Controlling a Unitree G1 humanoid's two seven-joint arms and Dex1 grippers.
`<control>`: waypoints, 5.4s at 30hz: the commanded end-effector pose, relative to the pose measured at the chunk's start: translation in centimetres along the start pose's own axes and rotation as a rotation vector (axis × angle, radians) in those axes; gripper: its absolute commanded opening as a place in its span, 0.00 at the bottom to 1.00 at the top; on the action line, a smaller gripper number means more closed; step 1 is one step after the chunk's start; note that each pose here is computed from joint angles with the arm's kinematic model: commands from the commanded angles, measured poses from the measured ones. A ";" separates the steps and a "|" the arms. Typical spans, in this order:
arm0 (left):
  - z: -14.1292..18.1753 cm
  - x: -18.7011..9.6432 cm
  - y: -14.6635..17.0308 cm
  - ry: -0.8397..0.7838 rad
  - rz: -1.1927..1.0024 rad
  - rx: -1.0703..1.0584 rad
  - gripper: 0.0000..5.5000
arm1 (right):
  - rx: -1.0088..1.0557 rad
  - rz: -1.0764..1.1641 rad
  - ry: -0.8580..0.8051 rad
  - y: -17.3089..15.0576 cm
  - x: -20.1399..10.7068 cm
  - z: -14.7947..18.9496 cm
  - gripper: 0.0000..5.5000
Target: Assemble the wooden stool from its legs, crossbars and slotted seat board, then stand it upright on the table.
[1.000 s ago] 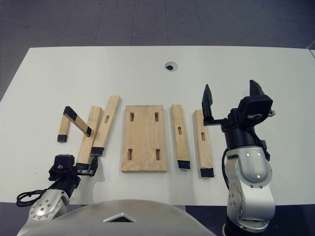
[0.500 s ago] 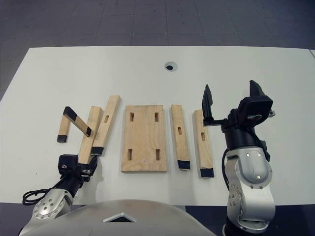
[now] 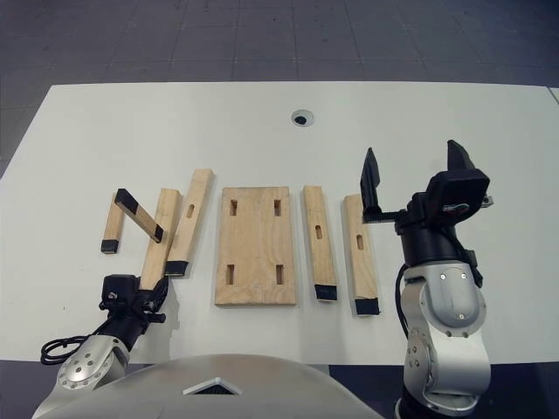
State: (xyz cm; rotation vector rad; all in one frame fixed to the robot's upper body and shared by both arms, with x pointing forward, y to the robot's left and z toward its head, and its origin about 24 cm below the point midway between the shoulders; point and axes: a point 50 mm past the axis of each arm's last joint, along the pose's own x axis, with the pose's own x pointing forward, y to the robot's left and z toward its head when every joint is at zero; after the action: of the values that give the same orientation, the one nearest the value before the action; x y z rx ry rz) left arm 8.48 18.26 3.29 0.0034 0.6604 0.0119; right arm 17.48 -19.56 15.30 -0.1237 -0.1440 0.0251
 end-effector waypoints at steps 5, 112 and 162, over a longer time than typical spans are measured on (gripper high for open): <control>4.8 -1.3 -0.1 -0.249 -0.018 -0.137 0.37 | 0.000 -0.015 0.012 -0.4 0.0 0.0 1.00; 10.4 0.4 -4.3 -0.508 -1.122 0.218 0.98 | 0.417 1.301 0.073 3.7 13.6 -3.6 0.37; 9.7 -0.2 -4.6 -0.452 -1.192 0.253 0.98 | 0.166 1.503 0.326 4.7 11.7 -12.4 0.37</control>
State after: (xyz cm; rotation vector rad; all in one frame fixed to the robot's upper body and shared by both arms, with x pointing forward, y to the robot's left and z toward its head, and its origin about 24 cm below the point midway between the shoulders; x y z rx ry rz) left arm 14.36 13.67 10.67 -0.1545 0.1403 -1.1852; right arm 32.23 -15.68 7.02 -0.0796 0.1887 1.5164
